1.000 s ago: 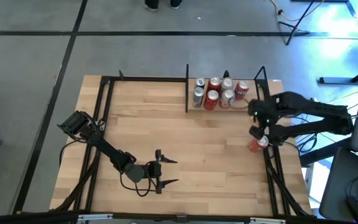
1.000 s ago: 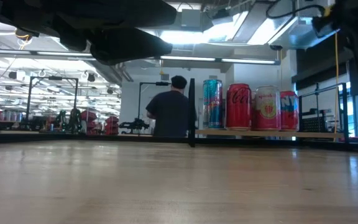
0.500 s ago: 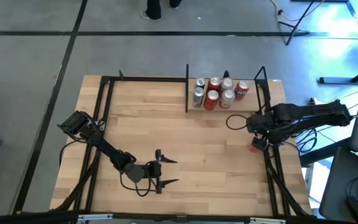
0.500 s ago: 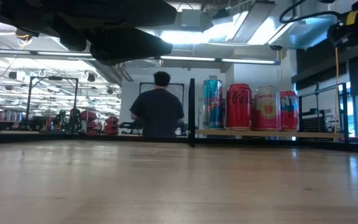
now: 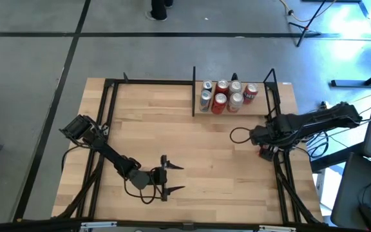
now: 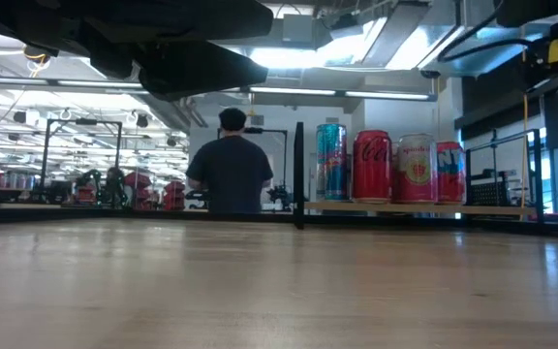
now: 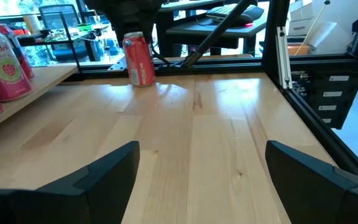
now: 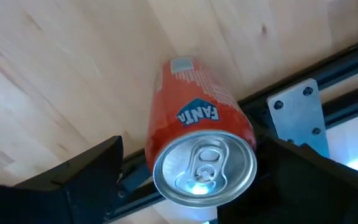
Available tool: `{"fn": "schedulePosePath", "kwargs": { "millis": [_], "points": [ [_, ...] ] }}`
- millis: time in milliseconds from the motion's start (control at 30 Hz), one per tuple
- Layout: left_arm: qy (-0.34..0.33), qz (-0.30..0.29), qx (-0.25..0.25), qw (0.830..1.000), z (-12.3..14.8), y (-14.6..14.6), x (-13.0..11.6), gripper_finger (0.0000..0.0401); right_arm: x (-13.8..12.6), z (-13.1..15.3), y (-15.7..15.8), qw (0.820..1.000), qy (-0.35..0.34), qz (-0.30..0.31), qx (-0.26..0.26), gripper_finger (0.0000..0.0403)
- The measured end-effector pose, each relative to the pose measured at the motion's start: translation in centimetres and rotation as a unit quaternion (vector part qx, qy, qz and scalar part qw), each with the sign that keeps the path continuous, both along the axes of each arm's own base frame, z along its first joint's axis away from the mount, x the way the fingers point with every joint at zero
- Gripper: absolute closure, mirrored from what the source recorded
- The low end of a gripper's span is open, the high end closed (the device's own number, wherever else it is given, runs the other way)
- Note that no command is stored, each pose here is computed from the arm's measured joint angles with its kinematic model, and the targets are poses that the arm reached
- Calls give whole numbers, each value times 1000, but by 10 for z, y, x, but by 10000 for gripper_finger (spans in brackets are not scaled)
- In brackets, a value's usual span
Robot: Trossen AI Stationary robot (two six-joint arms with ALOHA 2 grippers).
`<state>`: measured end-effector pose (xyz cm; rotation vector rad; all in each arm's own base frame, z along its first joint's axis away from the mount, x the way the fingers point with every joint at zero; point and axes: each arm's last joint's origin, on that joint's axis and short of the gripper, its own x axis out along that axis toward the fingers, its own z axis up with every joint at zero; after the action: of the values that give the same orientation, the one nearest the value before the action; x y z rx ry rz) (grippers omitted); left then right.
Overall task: Place canned beverage on shelf
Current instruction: Put the red soda can on the shelf aligned with the other red soda can
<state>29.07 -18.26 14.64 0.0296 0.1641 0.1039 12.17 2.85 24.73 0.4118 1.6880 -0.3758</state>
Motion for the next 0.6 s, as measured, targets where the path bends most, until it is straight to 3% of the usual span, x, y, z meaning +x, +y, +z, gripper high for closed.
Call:
{"fn": "schedulePosePath", "kwargs": {
  "millis": [467, 600],
  "points": [
    [0, 0, 0, 1000, 0, 0, 0, 70, 20, -18, 4, 996, 84, 12, -14, 30],
    [0, 0, -1, 1000, 0, 0, 0, 70, 24, -22, 5, 995, 100, 11, -17, 59]
  ]
}}
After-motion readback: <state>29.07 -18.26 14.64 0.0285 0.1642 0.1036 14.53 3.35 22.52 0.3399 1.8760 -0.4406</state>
